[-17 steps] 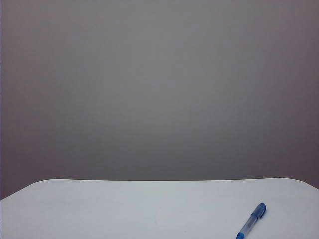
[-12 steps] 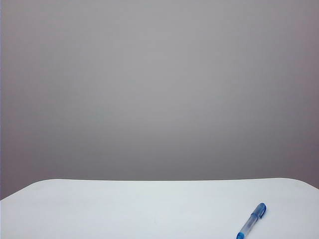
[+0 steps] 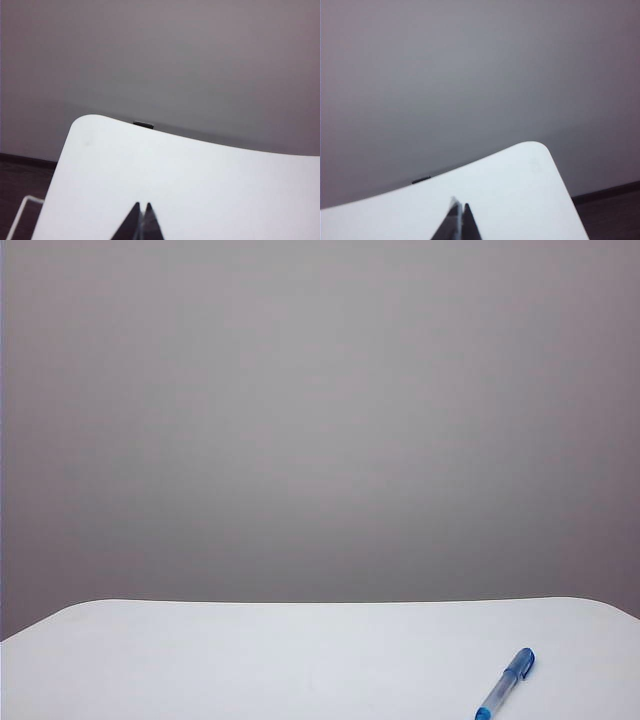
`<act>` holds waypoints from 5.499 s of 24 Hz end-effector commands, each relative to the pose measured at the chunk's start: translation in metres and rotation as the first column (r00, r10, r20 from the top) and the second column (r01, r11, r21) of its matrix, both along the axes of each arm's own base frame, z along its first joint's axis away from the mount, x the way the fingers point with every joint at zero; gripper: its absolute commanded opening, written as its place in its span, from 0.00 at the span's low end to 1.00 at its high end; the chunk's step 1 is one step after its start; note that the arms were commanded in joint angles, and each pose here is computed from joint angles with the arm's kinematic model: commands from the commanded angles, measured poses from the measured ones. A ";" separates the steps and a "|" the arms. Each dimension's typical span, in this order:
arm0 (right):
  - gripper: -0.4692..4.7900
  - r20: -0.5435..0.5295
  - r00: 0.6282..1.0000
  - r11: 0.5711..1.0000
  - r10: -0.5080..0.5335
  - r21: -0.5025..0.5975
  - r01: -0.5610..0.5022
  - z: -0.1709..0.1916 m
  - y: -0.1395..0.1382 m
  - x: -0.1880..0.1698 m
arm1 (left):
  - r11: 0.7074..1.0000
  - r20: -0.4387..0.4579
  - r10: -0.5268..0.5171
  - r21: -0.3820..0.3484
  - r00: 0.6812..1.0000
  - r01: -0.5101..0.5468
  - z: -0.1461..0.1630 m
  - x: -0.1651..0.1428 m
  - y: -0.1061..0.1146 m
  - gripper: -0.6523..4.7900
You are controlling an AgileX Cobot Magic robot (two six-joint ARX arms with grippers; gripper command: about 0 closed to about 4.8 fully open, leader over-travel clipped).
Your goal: Pick up the pen and remove the cap.
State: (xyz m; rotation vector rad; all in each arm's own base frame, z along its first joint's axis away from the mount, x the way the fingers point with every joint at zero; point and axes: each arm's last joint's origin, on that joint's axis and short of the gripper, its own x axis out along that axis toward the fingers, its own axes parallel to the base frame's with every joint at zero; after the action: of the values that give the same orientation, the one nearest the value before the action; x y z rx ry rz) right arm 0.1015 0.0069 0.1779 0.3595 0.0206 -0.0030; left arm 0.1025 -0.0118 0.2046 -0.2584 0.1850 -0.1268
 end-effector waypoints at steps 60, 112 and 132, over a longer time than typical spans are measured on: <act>0.63 -0.990 0.136 0.975 0.020 0.050 0.218 -0.087 0.158 0.215 | 0.818 -0.362 -0.313 0.368 0.878 0.443 0.091 0.202 -0.058 0.11; 0.09 -0.208 0.268 0.276 0.941 0.012 -0.961 0.168 0.169 0.129 | 0.231 0.213 -0.952 0.032 0.219 0.972 0.150 0.187 -0.114 0.92; 0.09 -0.161 0.315 0.313 0.935 -0.041 -0.949 0.174 0.170 0.133 | 0.219 0.233 -0.948 -0.025 0.218 0.976 0.154 0.186 -0.119 0.26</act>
State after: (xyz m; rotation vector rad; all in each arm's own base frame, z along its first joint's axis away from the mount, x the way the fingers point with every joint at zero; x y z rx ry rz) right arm 0.2337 0.1767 0.3451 0.1626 0.4083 1.2041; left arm 0.2891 -0.1310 0.3575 -0.2681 0.1373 -1.4789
